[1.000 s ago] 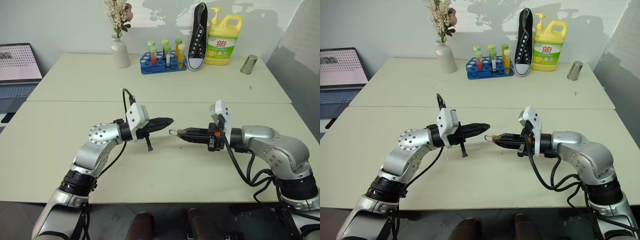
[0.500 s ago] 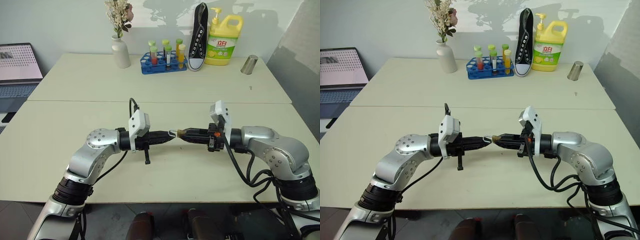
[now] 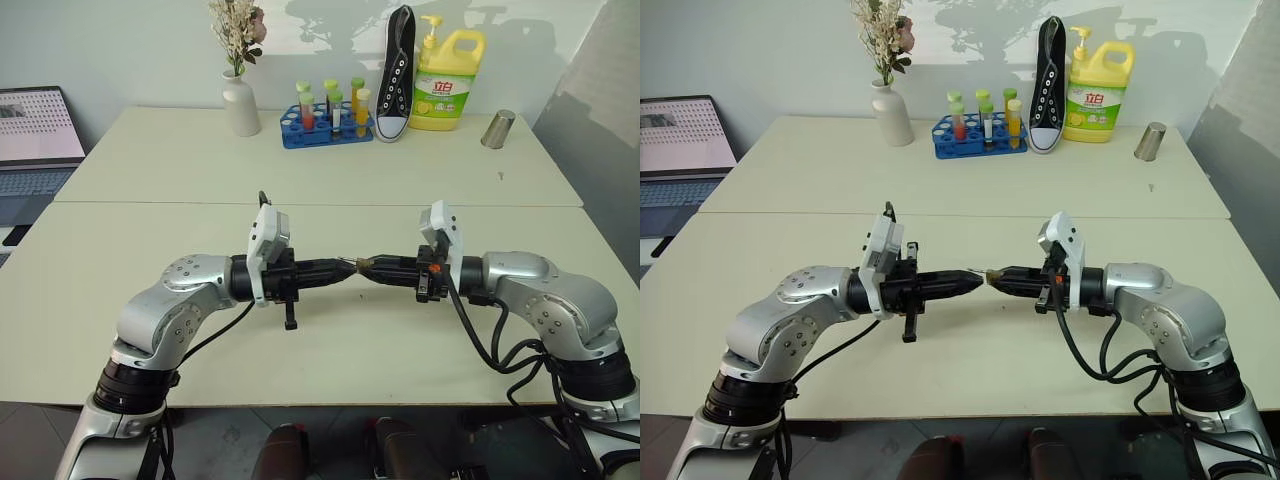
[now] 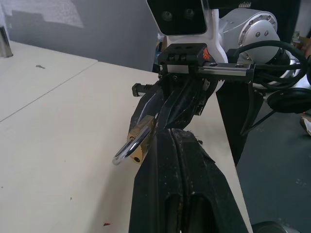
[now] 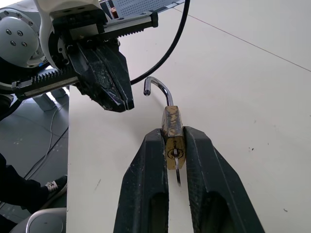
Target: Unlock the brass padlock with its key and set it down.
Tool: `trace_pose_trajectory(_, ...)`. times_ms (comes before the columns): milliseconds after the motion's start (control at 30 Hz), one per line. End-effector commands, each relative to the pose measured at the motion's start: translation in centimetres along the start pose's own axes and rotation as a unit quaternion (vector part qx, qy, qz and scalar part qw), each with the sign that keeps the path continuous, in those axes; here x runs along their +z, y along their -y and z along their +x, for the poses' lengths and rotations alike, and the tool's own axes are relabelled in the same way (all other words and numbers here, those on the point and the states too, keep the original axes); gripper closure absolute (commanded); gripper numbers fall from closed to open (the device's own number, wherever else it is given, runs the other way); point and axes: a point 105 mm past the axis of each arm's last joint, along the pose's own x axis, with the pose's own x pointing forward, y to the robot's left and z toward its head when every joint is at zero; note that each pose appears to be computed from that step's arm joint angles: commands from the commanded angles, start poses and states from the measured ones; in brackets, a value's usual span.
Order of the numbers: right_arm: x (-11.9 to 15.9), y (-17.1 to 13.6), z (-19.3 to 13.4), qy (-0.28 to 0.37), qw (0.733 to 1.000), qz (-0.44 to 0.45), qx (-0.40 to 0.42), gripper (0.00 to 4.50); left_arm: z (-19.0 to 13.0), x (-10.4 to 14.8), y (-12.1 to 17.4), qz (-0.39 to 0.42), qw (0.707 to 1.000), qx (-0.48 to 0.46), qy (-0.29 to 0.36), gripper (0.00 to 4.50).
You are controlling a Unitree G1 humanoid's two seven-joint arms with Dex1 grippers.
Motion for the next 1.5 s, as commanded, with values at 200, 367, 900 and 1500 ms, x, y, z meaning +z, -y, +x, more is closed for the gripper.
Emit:
trace_pose_trajectory(200, 0.6, -0.4, -0.1, 0.012, 1.0, -0.014, 0.012, 4.36, 0.1, 1.1, -0.4, 0.034, 0.999, 0.019, 0.012, 4.5)
trace_pose_trajectory(367, 0.6, -0.6, -0.2, 0.01, 1.0, -0.013, 0.015, 4.36, 0.2, 1.1, -0.5, 0.036, 0.999, 0.022, 0.016, 4.5)
trace_pose_trajectory(900, -1.1, 0.3, -0.8, -0.022, 0.997, 0.077, 0.001, 4.36, -3.9, -1.6, -1.3, 0.315, 0.94, 0.033, -0.13, 4.5)
trace_pose_trajectory(1500, -7.1, 2.5, 2.5, -0.107, 0.943, 0.314, -0.04, 4.36, -5.6, -4.6, 1.2, 0.385, 0.912, -0.015, -0.144, 0.0)
